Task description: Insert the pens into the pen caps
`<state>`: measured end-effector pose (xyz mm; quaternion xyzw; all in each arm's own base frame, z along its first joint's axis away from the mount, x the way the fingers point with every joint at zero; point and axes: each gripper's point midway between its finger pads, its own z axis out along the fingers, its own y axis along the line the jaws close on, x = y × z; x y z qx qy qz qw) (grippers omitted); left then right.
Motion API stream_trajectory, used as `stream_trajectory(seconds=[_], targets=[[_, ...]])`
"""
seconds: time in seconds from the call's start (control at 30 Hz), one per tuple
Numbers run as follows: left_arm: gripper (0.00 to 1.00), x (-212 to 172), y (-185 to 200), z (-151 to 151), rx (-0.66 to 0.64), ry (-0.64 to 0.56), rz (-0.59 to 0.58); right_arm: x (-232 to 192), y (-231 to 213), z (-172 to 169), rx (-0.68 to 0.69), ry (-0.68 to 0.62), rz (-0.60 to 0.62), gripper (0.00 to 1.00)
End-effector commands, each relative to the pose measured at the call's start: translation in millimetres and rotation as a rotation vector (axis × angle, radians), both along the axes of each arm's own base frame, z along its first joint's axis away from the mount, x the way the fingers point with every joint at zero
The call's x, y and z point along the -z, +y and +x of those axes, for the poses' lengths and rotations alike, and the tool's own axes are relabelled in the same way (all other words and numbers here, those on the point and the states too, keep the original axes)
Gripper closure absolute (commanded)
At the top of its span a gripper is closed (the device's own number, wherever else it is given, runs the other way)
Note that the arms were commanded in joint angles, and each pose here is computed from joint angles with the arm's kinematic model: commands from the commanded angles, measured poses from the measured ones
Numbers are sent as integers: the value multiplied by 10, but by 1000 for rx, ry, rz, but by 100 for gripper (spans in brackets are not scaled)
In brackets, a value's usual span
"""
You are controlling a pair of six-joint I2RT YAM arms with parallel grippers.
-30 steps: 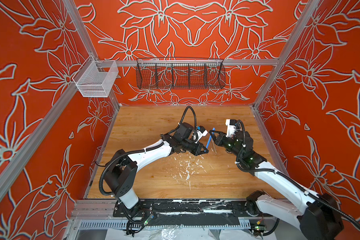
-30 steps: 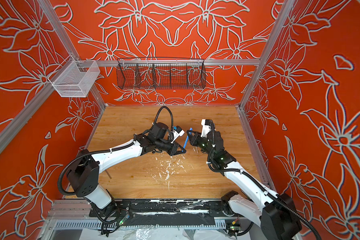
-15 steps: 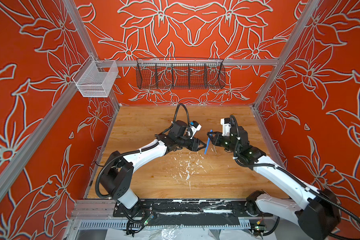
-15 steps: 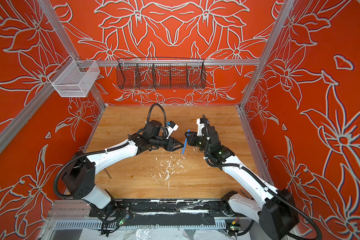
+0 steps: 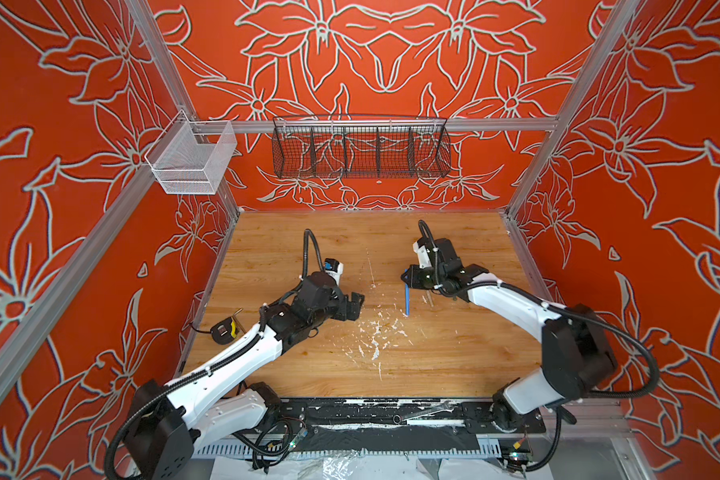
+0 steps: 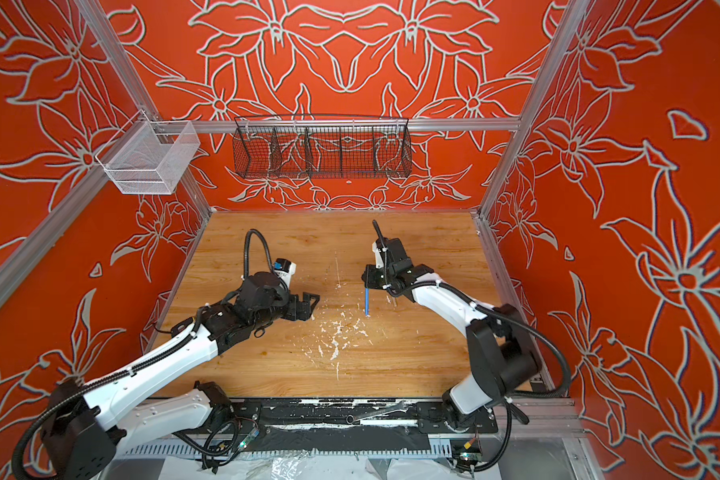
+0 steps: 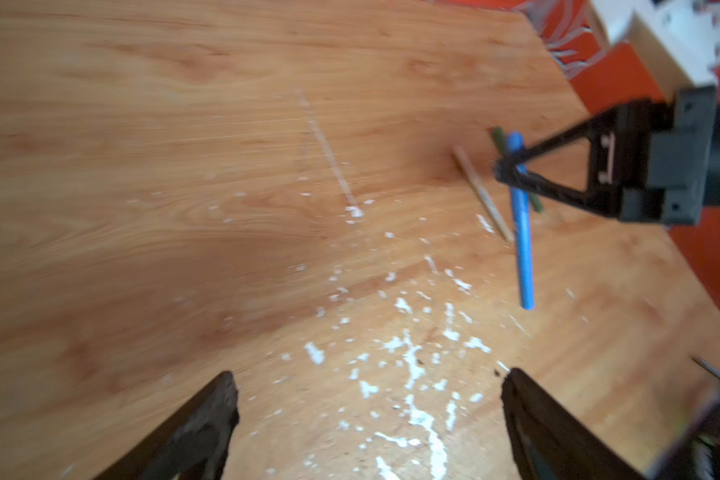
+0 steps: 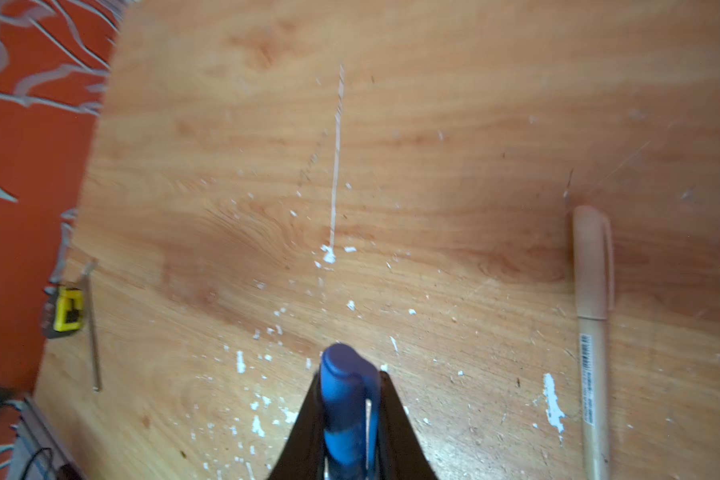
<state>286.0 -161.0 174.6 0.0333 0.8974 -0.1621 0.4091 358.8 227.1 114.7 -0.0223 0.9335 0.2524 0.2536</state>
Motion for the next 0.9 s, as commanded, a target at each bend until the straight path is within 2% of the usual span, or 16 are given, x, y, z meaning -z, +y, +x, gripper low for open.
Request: stream_trajectory(seconds=[0.0, 0.13, 0.23, 0.3, 0.5, 0.6, 0.77, 0.87], targets=[[3, 209, 703, -68, -266, 10, 144, 224, 36, 15, -41, 58, -37, 100], [3, 265, 1016, -151, -373, -25, 155, 483, 58, 84, -42, 102, -69, 100], [3, 253, 1142, -190, -397, -66, 168, 633, 79, 113, -44, 128, -79, 98], [3, 229, 1165, -200, -371, -99, 197, 702, 80, 124, -43, 138, -86, 92], [3, 248, 1405, -209, -461, -131, 218, 754, 28, 180, -22, 127, -121, 67], [3, 214, 1408, -164, -450, -155, 204, 718, -3, 211, -20, 115, -146, 54], [3, 102, 1592, -79, -517, -235, 302, 490, -61, 280, -15, 42, -178, 47], [3, 83, 1750, 5, -573, -298, 382, 141, -133, 302, -3, -69, -179, 45]])
